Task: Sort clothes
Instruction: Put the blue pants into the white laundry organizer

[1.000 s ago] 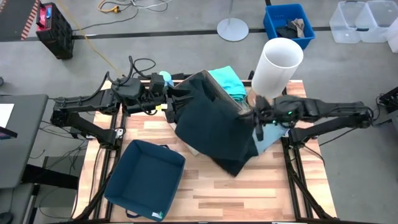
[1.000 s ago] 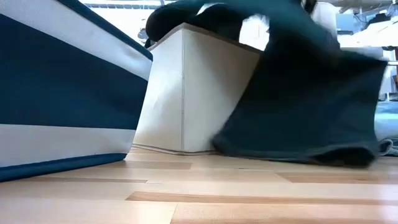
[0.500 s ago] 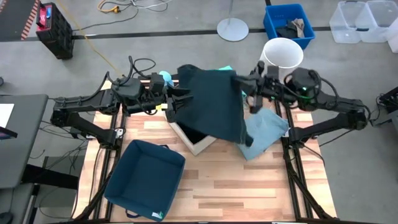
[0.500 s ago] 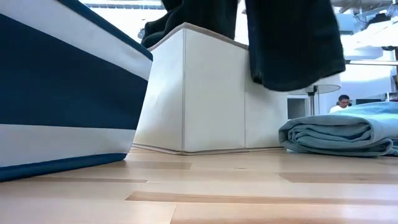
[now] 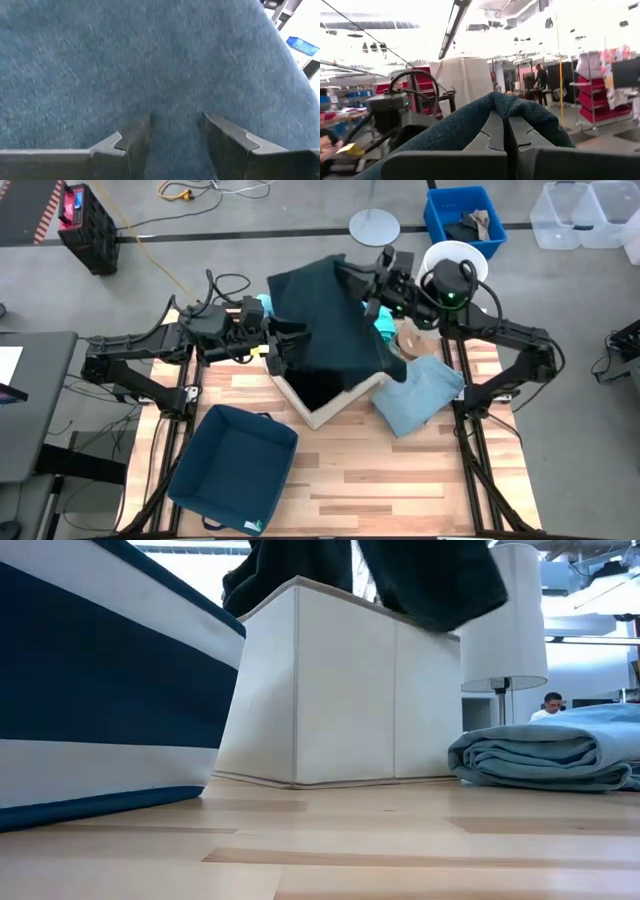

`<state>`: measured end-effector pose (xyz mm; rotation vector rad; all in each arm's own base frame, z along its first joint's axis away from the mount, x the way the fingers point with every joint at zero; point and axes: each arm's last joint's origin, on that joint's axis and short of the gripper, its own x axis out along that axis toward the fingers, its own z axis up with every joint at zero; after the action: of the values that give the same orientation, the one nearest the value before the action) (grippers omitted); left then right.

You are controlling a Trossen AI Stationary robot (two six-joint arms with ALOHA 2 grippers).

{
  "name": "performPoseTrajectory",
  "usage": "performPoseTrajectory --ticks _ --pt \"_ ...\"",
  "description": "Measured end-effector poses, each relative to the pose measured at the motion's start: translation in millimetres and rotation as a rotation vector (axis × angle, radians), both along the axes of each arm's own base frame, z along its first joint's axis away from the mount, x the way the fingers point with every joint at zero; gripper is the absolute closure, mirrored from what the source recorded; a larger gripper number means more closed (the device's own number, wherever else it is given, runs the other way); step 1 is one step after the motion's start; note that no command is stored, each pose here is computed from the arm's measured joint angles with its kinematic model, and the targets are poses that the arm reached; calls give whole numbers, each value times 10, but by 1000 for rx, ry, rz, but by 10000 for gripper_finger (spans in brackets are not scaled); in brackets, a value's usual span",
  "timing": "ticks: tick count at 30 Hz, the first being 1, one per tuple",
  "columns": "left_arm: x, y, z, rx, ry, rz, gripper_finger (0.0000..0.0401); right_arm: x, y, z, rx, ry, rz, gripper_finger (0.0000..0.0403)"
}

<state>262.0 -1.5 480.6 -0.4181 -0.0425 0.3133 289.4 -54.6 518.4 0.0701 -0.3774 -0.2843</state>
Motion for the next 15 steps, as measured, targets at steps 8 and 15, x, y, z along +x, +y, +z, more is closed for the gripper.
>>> performPoseTrajectory --ticks 8,15 --pt "0 0 -8 -3 6 -1 228 273 -46 -78 -107 101 -41 403" --pt "1 -14 -6 -4 4 -9 228 580 -93 -724 20 567 -12 403"
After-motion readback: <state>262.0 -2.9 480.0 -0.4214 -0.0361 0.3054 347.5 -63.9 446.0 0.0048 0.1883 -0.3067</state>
